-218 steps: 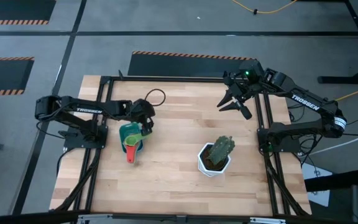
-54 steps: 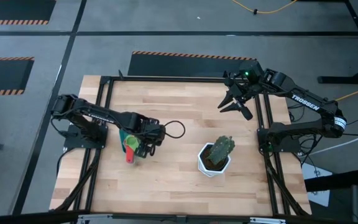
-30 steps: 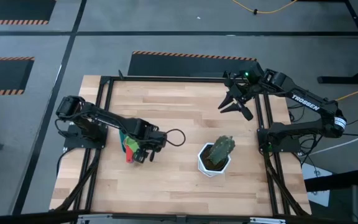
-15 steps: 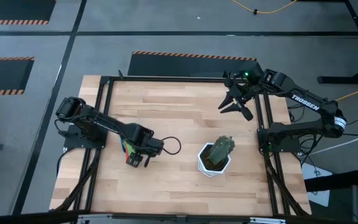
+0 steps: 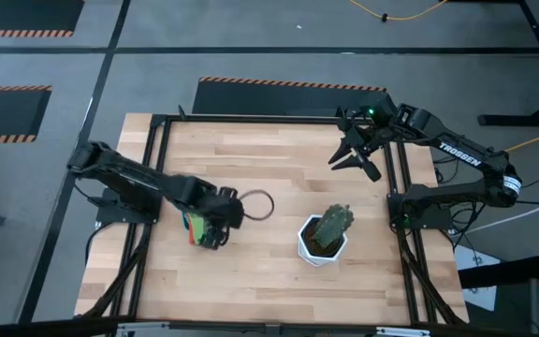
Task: Nest measuring cups in basket
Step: Return to Home Position
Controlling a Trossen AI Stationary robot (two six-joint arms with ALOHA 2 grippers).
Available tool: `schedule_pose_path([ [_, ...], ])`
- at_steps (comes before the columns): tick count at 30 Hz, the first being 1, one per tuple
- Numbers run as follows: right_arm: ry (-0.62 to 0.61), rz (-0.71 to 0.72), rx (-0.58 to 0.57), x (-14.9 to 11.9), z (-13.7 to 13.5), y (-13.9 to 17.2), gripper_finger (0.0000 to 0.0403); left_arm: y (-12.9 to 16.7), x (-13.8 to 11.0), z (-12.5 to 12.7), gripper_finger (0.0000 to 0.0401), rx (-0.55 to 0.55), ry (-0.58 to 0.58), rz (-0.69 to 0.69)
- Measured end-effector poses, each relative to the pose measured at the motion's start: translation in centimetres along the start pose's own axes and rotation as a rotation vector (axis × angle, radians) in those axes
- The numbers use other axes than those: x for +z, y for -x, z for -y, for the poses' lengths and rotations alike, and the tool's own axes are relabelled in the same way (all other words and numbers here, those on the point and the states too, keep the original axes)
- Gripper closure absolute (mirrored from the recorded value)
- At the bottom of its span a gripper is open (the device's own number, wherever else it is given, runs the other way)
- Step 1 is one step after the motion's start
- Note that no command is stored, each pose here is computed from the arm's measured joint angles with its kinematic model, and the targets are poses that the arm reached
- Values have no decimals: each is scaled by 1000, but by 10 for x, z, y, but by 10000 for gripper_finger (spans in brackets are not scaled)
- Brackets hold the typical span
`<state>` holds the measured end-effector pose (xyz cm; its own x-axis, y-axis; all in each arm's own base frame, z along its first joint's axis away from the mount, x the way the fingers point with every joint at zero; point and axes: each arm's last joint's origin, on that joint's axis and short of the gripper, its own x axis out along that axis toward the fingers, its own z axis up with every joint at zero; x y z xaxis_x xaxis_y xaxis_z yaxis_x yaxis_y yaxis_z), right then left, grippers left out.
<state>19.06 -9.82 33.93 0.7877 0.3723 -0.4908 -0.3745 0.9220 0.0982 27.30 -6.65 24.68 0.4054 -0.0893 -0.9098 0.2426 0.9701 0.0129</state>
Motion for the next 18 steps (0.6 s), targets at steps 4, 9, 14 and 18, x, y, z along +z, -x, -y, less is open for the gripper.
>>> schedule_pose_path([
  [4,0,-2,-2,0,0,0,308,41,-4,-11,140,91,41,158],
  [9,0,-2,-2,0,0,0,308,102,-26,-20,140,250,101,351],
  [14,1,-2,-2,0,0,0,308,150,-54,-19,140,288,158,533],
  [18,1,-2,-3,0,0,0,308,174,-73,-17,140,238,251,646],
])
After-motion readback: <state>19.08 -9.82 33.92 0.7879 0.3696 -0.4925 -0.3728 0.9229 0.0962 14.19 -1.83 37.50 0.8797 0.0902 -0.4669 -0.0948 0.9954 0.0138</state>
